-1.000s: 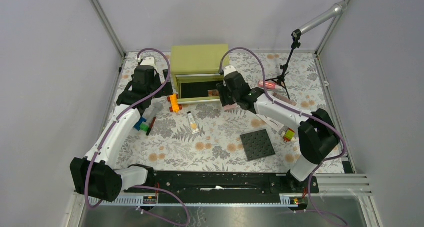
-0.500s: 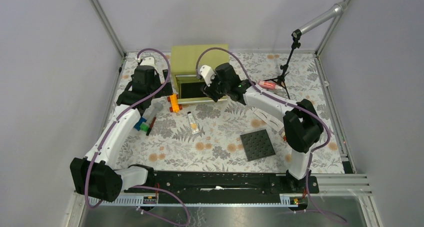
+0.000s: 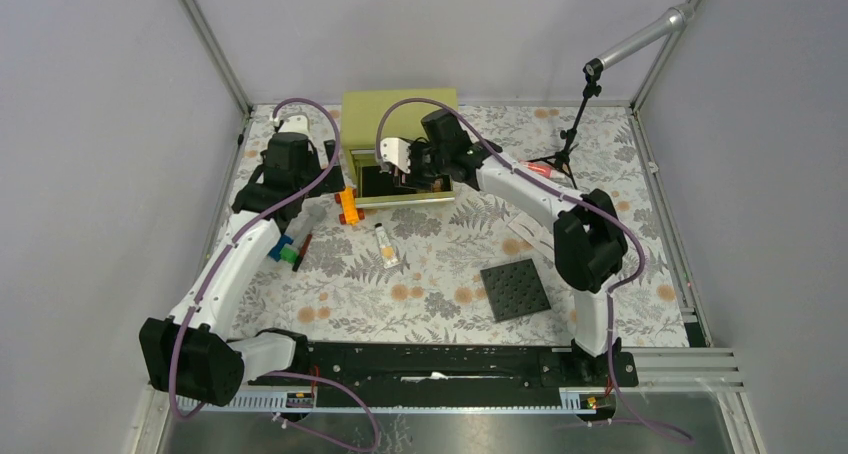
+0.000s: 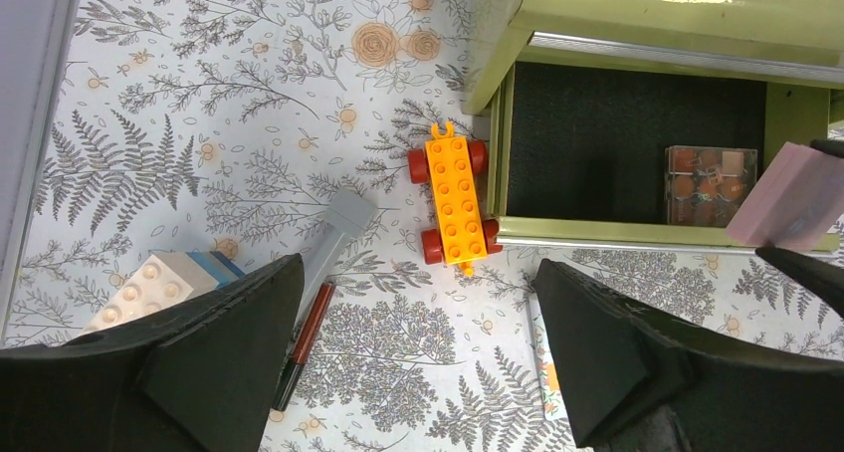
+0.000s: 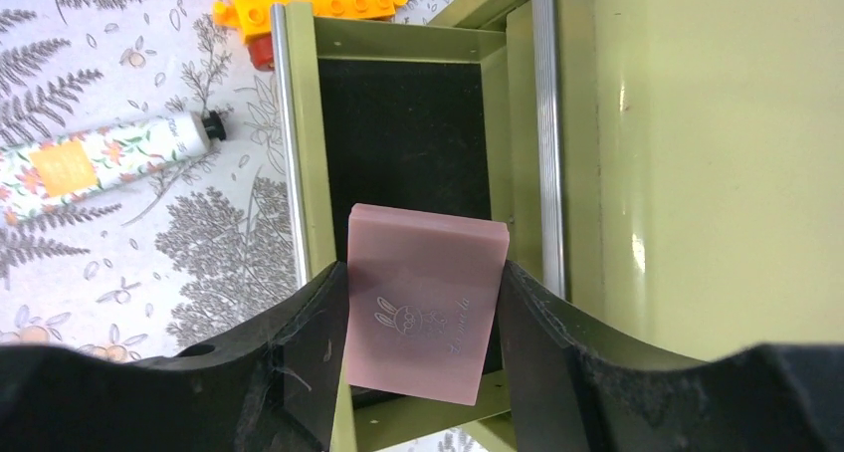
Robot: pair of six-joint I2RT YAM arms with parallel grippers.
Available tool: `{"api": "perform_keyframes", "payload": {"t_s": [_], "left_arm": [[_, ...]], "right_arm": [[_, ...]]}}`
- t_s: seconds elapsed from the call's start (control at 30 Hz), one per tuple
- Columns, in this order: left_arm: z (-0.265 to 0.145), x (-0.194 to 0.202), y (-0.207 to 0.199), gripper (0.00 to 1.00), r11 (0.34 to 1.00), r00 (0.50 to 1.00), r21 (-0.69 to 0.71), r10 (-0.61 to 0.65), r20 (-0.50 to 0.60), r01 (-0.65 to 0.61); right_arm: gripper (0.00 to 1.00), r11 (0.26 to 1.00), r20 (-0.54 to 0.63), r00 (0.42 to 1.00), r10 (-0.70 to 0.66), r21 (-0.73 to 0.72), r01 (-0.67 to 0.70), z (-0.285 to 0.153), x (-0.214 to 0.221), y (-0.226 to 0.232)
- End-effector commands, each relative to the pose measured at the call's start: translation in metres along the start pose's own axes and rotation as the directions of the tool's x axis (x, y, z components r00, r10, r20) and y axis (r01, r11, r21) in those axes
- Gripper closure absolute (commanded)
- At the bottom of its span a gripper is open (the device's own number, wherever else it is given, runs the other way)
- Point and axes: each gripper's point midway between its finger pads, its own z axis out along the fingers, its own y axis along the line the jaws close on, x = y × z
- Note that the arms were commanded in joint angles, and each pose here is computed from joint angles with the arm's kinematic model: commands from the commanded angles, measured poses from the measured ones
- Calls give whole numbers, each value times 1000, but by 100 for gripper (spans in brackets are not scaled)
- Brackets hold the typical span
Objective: Organize the makeup
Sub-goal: Place the makeup in the drawer.
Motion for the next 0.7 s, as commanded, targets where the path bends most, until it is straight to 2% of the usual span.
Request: {"api": "perform_keyframes", "payload": {"t_s": [0.0, 0.13, 0.67], "left_arm": [[-7, -19, 3, 1, 1000, 997, -8, -15, 81, 16], [-7, -19, 4, 1, 1000, 997, -12, -16, 81, 17], [-7, -19, 6, 1, 1000, 996, -17, -19, 83, 21]], "right_arm": [[70, 985, -34, 993, -115, -136, 109, 1, 15, 6], [69, 978, -90, 987, -136, -172, 119, 3, 32, 3], [67, 972, -192, 960, -206, -152, 178, 21, 67, -16]]}}
